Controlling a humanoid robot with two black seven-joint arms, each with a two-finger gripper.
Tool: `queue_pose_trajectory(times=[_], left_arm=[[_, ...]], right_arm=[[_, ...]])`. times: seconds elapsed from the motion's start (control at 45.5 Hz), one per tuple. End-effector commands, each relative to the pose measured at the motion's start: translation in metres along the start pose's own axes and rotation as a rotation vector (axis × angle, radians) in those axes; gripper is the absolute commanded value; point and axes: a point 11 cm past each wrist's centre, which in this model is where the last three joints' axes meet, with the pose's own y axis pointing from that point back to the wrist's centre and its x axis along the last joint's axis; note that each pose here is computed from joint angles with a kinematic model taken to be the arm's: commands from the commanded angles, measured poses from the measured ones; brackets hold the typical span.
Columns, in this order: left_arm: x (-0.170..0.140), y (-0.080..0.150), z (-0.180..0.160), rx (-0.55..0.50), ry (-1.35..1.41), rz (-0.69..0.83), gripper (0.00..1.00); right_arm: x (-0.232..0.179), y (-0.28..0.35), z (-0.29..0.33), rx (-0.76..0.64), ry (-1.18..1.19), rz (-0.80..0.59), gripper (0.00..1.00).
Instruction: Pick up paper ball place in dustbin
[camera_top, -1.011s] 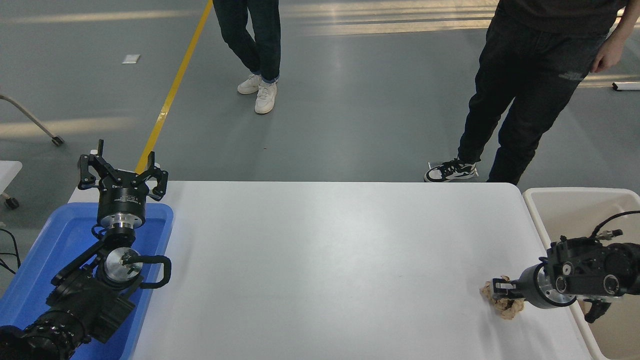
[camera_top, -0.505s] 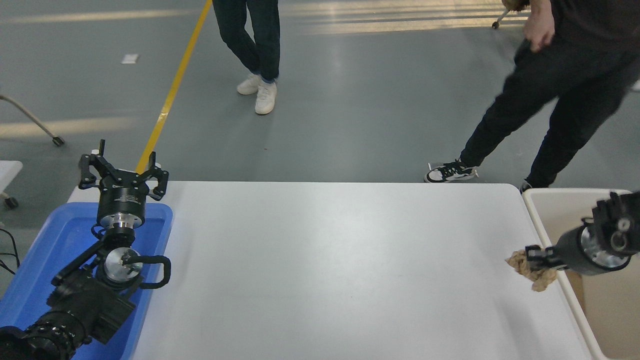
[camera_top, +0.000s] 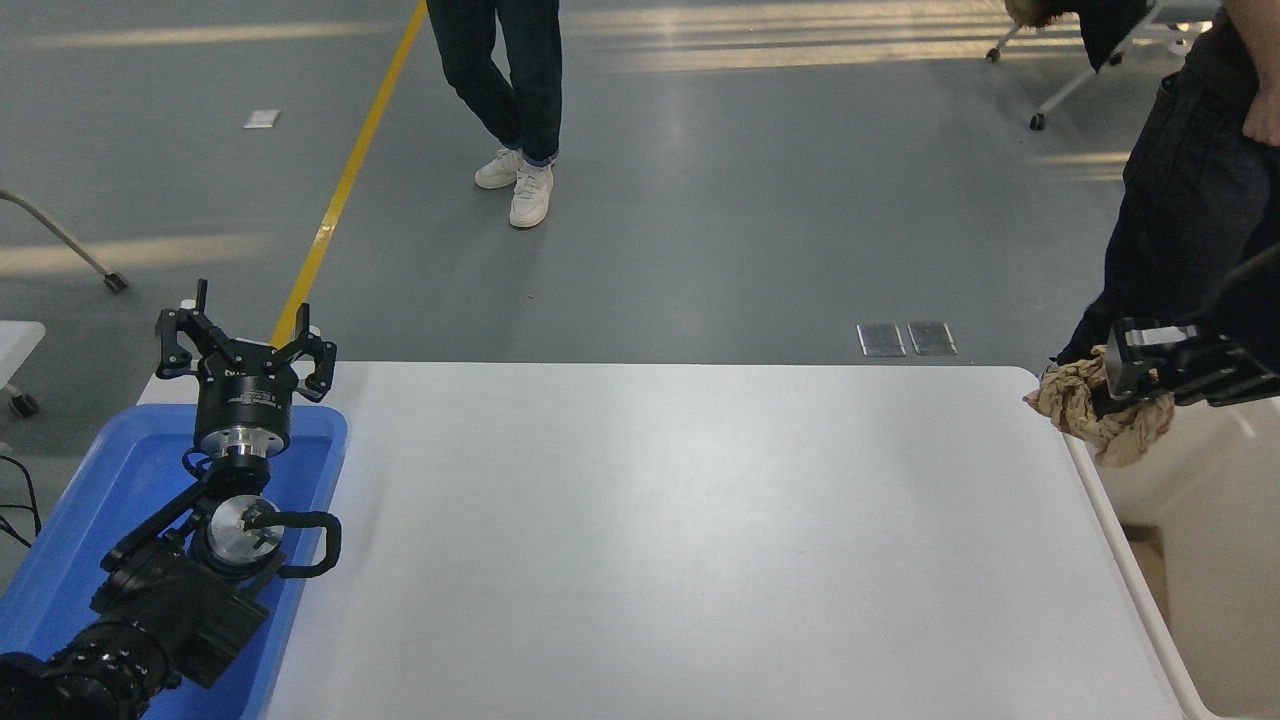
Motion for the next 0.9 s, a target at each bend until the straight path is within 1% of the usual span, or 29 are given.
queue_pose_trajectory(times=[0.0,0.11,0.198,0.308,0.44,0.571,0.615,0.703,0.791,0.879], left_arm=[[0.0,0.0,0.0,0.0,0.0,0.0,0.99],[0.0,0.0,0.0,0.0,0.0,0.0,0.99],[0.0,0.0,0.0,0.0,0.0,0.0,0.99],[0.0,0.0,0.0,-0.001,0.001,0.001,0.99],[0.0,0.0,0.0,-0.001,0.001,0.001,0.99],[0.0,0.0,0.0,-0.001,0.001,0.001,0.99],[0.0,0.0,0.0,-0.001,0.001,0.001,0.99],[0.0,0.0,0.0,-0.001,0.001,0.001,0.99],[0.0,0.0,0.0,-0.001,0.001,0.001,0.99],[0.0,0.0,0.0,-0.001,0.001,0.001,0.99]], right_arm=[[0.007,0.013,0.013,-0.054,0.016,0.023,0.0],[0.012,0.012,0.051,-0.159,0.029,0.052,0.0],[0.016,0.002,0.095,-0.236,0.017,0.095,0.0],[0.021,-0.006,0.156,-0.376,0.015,0.148,0.0],[0.015,-0.028,0.231,-0.532,-0.028,0.222,0.0],[0.005,-0.056,0.295,-0.695,-0.013,0.302,0.0],[0.002,-0.07,0.307,-0.715,-0.022,0.324,0.0],[-0.01,-0.106,0.318,-0.692,-0.111,0.351,0.0],[-0.024,-0.155,0.318,-0.662,-0.194,0.366,0.0],[-0.029,-0.186,0.314,-0.65,-0.251,0.399,0.0]])
